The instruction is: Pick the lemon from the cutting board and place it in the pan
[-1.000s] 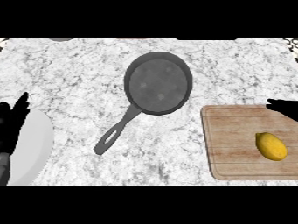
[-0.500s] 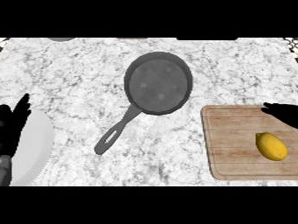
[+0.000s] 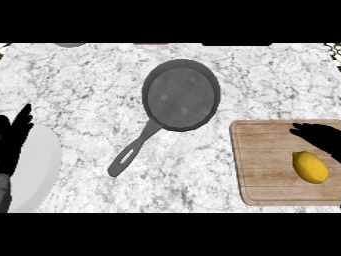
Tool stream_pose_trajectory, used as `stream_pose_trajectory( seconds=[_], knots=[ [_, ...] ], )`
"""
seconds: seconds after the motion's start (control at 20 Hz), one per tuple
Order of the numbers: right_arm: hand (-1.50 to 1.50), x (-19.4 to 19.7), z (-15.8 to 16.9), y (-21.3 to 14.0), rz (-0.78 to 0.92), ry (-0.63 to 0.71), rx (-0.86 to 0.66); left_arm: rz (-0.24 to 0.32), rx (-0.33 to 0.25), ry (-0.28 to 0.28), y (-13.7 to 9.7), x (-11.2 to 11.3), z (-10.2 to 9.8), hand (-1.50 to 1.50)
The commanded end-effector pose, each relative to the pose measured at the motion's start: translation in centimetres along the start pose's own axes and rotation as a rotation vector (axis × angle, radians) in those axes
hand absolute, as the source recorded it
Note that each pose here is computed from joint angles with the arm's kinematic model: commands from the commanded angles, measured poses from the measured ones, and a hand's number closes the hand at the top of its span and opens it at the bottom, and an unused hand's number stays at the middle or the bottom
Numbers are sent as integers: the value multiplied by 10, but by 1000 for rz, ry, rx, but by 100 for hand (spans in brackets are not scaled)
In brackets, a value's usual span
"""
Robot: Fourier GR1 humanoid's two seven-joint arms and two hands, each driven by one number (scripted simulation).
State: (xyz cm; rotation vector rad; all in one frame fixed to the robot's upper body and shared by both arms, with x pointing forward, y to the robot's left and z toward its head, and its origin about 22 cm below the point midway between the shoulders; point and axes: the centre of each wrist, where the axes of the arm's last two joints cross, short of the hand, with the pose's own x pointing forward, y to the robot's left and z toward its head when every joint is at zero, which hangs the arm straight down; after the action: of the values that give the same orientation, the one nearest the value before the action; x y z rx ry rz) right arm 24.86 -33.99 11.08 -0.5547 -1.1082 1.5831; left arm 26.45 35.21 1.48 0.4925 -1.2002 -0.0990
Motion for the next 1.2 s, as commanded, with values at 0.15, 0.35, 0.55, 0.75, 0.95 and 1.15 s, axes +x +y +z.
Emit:
stream_pose_trajectory(
  seconds=[0.15,0.35,0.55,0.75,0.95,1.15],
  knots=[
    [-150,9,-14,21,-22,3,1,-5,7,5,-7,-29,-3,0],
    [-150,4,-13,31,24,9,17,16,7,0,-3,-5,-14,0],
    [-150,-4,-23,31,-20,50,31,8,3,2,3,3,-2,0],
    [-150,-17,-32,30,14,63,40,-10,15,-11,-18,-17,-6,0],
    [150,-18,-40,47,60,45,54,12,19,-1,-5,12,-7,0],
    [150,-18,-48,32,150,23,-65,5,2,1,-6,-15,-4,0]
  ],
)
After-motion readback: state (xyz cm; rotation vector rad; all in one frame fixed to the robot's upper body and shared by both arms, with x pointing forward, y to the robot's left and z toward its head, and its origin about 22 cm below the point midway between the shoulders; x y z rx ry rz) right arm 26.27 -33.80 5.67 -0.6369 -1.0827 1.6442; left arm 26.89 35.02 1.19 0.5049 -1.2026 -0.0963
